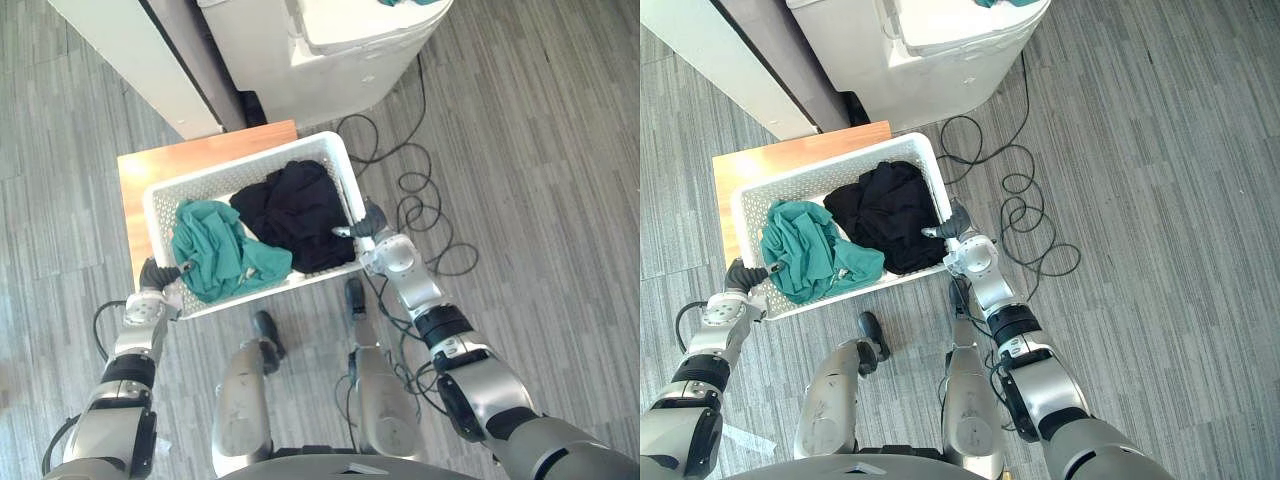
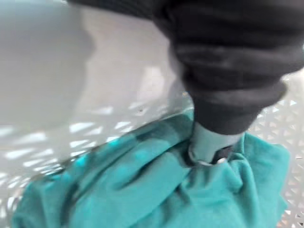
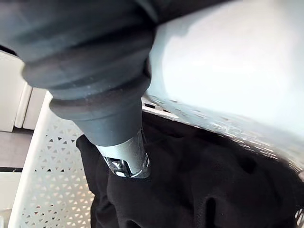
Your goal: Pick up the laundry basket with both hands and put the clothes into the washing machine.
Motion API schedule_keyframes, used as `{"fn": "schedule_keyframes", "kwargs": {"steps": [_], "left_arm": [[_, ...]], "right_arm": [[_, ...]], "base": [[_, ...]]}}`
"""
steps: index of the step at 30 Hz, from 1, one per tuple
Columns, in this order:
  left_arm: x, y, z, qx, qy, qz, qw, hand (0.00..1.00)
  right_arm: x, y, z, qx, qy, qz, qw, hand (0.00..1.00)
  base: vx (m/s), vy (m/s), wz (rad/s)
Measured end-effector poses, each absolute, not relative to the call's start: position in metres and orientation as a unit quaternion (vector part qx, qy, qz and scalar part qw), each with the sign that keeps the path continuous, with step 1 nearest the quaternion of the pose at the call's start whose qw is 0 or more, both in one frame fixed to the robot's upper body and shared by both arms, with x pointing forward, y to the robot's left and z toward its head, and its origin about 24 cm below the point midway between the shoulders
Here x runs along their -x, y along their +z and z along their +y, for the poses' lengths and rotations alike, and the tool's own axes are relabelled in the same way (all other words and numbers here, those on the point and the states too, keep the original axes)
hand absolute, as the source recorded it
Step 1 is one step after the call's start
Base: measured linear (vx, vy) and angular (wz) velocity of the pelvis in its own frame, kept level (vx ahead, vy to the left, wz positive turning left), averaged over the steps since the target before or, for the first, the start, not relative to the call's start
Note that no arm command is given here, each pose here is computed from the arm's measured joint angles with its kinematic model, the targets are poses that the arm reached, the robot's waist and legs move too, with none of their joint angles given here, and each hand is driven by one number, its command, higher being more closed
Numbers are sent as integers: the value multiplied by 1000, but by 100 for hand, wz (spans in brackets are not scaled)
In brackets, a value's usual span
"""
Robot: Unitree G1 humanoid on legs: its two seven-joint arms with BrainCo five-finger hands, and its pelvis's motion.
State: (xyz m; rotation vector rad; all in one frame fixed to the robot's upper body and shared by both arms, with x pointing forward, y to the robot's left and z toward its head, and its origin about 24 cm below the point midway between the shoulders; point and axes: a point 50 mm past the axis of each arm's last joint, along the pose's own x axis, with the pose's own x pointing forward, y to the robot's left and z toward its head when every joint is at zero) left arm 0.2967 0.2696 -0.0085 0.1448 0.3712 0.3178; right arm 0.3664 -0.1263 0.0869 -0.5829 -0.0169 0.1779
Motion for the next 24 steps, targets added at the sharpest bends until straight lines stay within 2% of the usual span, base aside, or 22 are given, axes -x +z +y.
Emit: {"fn": "schedule_keyframes", "kwargs": {"steps": [10, 14, 24], "left_arm": [[-293, -16, 269, -76, 155, 207, 963, 100], [-286, -25, 265, -73, 151, 223, 960, 100], [-221, -65, 246, -17, 144, 269, 952, 100]], "right_arm": [[-367, 77, -127, 294, 97, 17, 951, 100], [-355, 61, -133, 287, 101, 39, 952, 100], [-297, 23, -157, 217, 84, 73, 970, 100]], "base": [[-6, -52, 1], [20, -37, 8], [44, -37, 19]]}}
